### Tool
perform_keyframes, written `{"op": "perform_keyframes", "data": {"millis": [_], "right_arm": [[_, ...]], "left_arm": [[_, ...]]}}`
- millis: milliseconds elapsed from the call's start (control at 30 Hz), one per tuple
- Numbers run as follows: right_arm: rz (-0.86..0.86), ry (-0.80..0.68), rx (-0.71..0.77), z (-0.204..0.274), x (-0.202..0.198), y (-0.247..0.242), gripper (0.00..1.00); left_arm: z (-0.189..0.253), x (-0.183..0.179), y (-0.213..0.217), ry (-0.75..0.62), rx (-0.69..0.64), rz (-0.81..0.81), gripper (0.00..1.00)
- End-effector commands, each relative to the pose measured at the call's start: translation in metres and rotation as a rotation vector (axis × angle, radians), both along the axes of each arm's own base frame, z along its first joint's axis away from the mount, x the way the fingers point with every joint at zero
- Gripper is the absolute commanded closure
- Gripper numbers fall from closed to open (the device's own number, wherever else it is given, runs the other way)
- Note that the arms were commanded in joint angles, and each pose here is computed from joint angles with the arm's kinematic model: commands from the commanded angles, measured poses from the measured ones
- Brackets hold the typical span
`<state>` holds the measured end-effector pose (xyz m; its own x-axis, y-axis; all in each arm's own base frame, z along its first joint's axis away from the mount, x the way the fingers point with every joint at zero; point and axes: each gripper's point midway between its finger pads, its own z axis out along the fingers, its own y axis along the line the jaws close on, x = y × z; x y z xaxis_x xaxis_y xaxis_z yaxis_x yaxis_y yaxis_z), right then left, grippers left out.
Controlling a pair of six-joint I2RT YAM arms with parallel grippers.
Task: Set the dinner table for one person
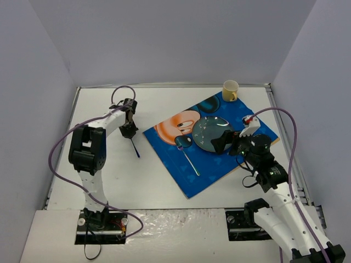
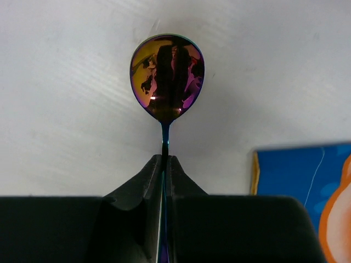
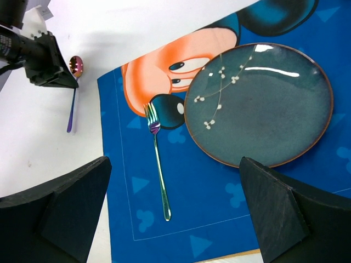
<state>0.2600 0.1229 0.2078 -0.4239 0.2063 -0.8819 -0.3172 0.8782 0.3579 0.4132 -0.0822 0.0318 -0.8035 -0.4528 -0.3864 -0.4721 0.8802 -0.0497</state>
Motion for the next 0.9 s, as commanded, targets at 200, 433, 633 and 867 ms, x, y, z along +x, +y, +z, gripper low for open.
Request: {"op": "perform_keyframes", "data": {"millis": [200,433,633,867], "right_arm": [[0.174,-0.063,0.177,0.027,0.019,0.053,0.01],[0.267,-0.046,0.203,0.025,0.029,0.102,0.05],[0.296,-0.063,0.192,0.038,0.046,0.126,0.12],[0.294,-0.057,0.230,0.045,0.077,0.149,0.30]], "left_arm": [[0.109,-0.036,-0.032,-0.204,-0.090,-0.122,1.00],[0.144,-0.046,-0.078,-0.291,-0.150,-0.201,1.00],[0.159,-0.058,-0.114,-0.323,-0.145,-0.344,1.00],[0.179,-0.086,-0.149,-0.377,-0.179,-0.504,1.00]]}}
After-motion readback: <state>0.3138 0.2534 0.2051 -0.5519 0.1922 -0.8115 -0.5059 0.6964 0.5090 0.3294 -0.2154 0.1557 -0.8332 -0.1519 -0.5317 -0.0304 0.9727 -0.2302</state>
